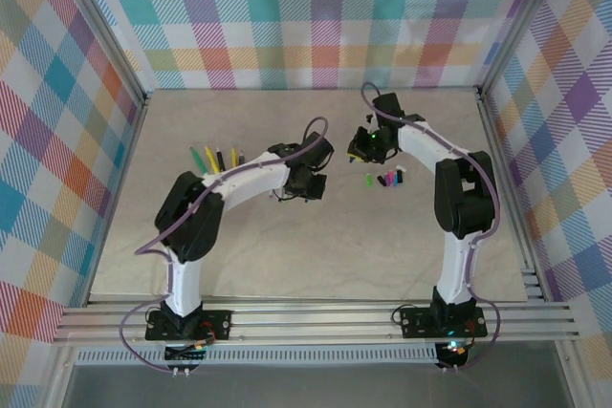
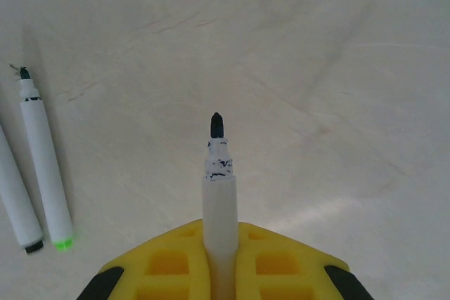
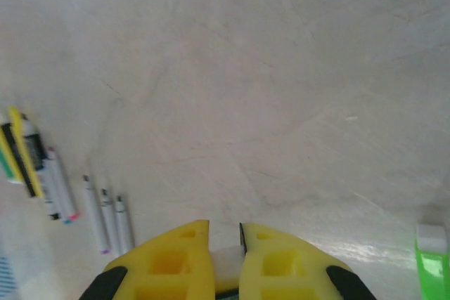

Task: Open the pen caps

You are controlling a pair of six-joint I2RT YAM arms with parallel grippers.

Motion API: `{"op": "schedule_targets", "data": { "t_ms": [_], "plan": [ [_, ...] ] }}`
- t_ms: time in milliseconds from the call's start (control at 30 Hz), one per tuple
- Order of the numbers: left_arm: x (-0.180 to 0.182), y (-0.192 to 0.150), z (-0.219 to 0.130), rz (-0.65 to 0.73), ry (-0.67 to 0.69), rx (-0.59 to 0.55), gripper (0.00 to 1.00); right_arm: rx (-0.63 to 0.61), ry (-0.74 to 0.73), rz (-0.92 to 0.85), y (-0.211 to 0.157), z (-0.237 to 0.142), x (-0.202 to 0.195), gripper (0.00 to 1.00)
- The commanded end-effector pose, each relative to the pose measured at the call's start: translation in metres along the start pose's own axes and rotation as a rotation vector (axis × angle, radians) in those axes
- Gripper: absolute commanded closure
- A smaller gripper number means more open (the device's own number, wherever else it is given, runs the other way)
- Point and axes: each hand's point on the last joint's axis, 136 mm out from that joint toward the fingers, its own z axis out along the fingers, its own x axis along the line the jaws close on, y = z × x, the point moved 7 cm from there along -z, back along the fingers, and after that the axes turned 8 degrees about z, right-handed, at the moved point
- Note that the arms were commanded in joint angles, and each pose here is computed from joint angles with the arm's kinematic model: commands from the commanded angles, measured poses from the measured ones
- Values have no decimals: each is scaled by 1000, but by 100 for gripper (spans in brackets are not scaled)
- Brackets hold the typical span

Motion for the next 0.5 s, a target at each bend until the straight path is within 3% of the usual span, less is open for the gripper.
{"op": "schedule_targets", "data": {
  "t_ms": [0,300,467],
  "plan": [
    [16,3,11,9,92,47,100,-34,-146,-116,-13,-5,-6,100],
    [36,4,28,-19,184,95,100,-8,-338,-171,-23,16,-27,100],
    [46,3,34,-38,210,105,88,0,-393,-177,-25,23,-35,100]
  ]
}}
